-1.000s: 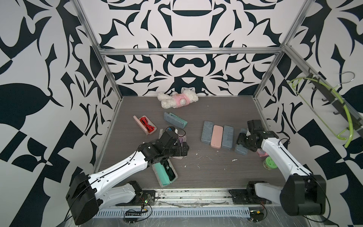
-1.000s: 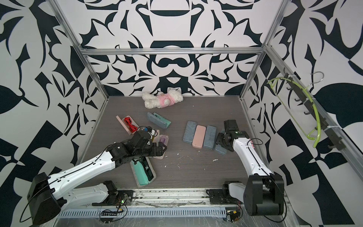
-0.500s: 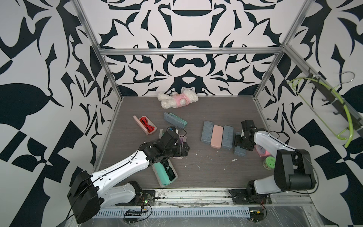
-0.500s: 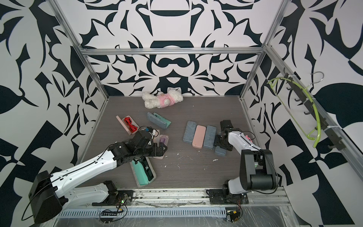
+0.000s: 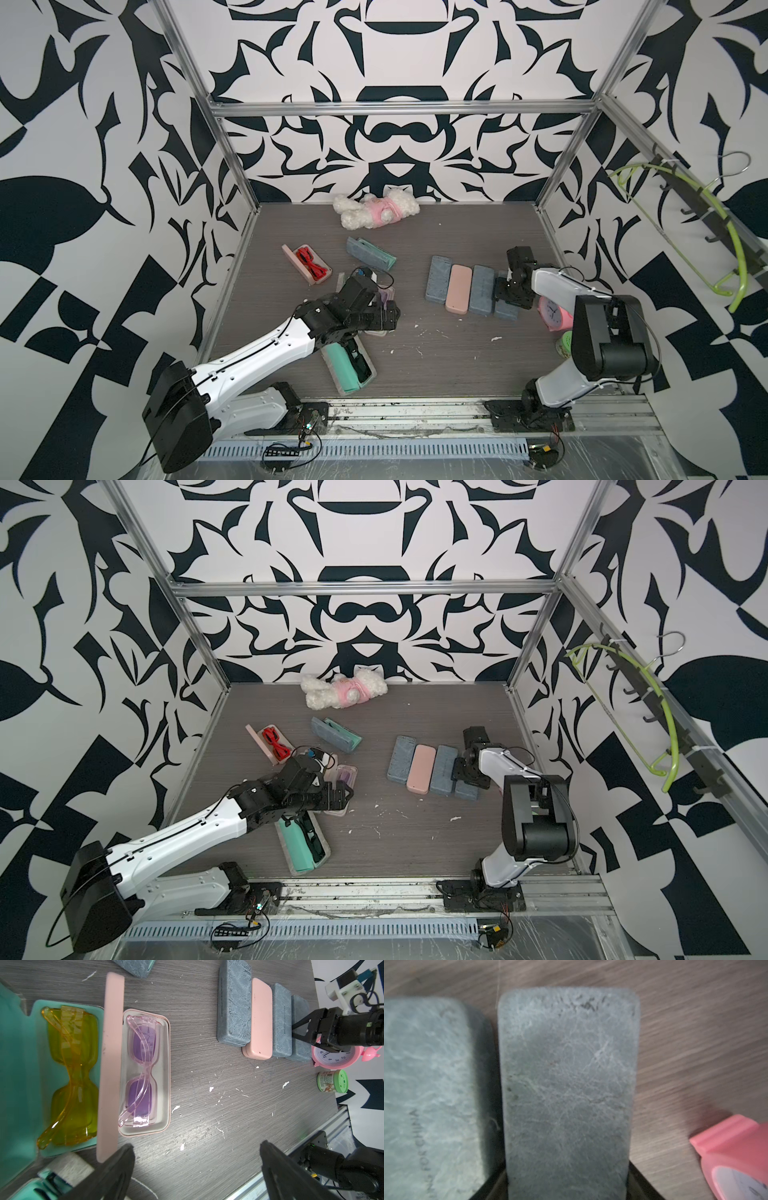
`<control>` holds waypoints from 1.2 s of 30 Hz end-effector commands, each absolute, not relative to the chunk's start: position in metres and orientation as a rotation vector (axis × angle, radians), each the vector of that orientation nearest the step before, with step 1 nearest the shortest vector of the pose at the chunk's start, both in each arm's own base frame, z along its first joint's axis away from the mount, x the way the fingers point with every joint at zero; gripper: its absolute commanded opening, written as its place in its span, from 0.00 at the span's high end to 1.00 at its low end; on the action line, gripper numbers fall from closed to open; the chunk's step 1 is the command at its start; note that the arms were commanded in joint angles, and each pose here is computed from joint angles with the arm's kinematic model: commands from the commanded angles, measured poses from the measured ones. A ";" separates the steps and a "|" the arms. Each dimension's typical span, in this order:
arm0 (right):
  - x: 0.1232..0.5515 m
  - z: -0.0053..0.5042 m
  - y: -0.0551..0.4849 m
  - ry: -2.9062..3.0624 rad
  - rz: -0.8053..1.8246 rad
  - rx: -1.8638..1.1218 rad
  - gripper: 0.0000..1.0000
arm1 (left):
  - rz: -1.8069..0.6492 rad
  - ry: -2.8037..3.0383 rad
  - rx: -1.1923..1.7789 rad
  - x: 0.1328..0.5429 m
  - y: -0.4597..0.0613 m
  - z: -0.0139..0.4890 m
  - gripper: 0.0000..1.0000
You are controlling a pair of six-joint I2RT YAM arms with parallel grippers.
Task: Close the glasses case
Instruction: Place the glasses case at the center of the board.
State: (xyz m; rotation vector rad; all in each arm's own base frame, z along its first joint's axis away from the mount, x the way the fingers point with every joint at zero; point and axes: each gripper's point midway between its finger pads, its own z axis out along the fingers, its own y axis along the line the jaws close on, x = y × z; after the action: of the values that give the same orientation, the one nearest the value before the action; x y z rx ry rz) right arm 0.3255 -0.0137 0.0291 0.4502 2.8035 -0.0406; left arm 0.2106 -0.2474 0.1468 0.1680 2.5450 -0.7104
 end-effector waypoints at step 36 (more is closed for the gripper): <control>0.365 0.056 0.028 2.743 0.085 0.272 0.37 | -0.722 2.527 0.109 0.203 -0.226 0.161 0.00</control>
State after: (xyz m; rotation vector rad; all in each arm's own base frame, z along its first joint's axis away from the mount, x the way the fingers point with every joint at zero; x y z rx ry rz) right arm 0.3543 0.0143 0.0299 0.2828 2.8024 -0.0331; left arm 0.2101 -0.2339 0.1698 0.1172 2.4858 -0.7471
